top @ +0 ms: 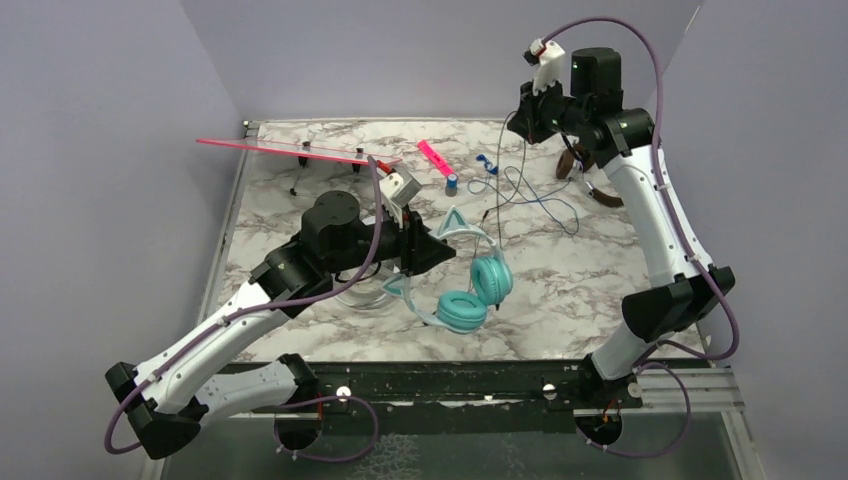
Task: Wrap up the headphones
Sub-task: Wrap the headphones cable around the headphones.
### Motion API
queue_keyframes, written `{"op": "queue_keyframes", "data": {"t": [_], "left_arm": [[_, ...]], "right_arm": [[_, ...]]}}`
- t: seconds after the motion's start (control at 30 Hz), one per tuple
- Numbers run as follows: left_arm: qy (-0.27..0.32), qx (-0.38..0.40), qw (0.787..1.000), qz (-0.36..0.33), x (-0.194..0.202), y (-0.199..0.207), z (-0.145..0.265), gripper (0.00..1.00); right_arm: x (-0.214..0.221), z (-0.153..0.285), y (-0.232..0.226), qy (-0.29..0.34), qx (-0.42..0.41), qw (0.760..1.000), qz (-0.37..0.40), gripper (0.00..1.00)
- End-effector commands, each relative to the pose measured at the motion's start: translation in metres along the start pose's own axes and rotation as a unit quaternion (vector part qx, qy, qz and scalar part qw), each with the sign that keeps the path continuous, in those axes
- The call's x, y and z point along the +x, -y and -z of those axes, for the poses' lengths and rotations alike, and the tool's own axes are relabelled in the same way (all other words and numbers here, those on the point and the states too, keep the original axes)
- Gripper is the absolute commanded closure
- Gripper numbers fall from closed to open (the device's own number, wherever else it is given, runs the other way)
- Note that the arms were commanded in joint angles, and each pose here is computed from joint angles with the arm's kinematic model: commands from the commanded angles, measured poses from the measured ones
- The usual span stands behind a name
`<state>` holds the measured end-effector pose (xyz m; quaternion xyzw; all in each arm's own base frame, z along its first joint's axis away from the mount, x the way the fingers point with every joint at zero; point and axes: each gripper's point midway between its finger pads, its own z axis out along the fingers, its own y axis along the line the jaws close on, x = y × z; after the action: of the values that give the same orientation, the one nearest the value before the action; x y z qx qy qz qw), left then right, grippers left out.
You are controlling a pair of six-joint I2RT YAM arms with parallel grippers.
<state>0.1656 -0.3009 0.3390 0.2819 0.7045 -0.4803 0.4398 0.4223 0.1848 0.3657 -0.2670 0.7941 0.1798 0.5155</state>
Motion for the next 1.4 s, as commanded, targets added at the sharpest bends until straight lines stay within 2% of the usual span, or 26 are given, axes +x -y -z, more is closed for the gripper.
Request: {"op": "queue_keyframes", "data": {"t": [0.0,0.1,0.17,0.27,0.37,0.47,0.57,0.73,0.9,0.97,1.1,1.17,1.27,1.37], "left_arm": [[0.005,-0.028,1.0,0.003,-0.012,-0.002,0.008,1.0],[0.001,-0.046,0.999,0.006,-0.014,-0.01,0.002,1.0],[0.003,-0.055,0.998,0.008,-0.018,-0.013,-0.003,1.0],[0.036,-0.067,0.997,0.009,-0.035,-0.016,-0.007,1.0],[0.074,-0.041,0.996,-0.005,-0.053,-0.005,-0.006,1.0],[0.114,-0.031,0.993,-0.018,-0.074,0.005,0.005,1.0],[0.167,-0.035,0.985,-0.032,-0.096,0.013,0.026,1.0],[0.268,-0.041,0.962,-0.011,-0.145,0.029,0.063,1.0],[0.343,-0.023,0.939,-0.007,-0.185,0.047,0.087,1.0],[0.369,-0.021,0.929,0.006,-0.196,0.049,0.094,1.0],[0.413,0.017,0.91,0.043,-0.215,0.061,0.102,1.0],[0.431,0.04,0.9,0.054,-0.224,0.07,0.107,1.0],[0.454,0.06,0.887,0.06,-0.236,0.077,0.115,1.0],[0.484,0.062,0.87,0.069,-0.248,0.08,0.128,1.0]], "right_arm": [[-0.014,0.022,-0.003,-0.006,-0.001,0.999,0.037,0.99],[-0.032,0.028,-0.022,0.01,-0.054,0.997,0.049,0.99],[-0.037,0.028,-0.024,0.008,-0.054,0.998,0.041,0.99],[-0.029,0.024,-0.027,-0.006,-0.06,0.998,0.019,1.0],[-0.013,0.017,-0.026,-0.027,-0.059,0.998,0.001,1.0],[0.01,0.015,-0.011,-0.047,-0.004,0.999,-0.026,1.0],[0.06,0.007,0.002,-0.079,0.032,0.994,-0.067,1.0],[0.099,0.012,-0.007,-0.06,-0.087,0.979,-0.176,1.0],[0.133,0.008,-0.043,-0.091,-0.202,0.948,-0.23,0.99],[0.134,0.01,-0.06,-0.074,-0.254,0.931,-0.252,0.99],[0.104,0.025,-0.082,-0.005,-0.345,0.905,-0.249,0.99],[0.094,0.026,-0.081,0.02,-0.354,0.905,-0.233,0.99],[0.098,0.018,-0.077,0.016,-0.346,0.908,-0.234,0.94],[0.112,0.006,-0.066,0.011,-0.299,0.925,-0.233,0.86]]}}
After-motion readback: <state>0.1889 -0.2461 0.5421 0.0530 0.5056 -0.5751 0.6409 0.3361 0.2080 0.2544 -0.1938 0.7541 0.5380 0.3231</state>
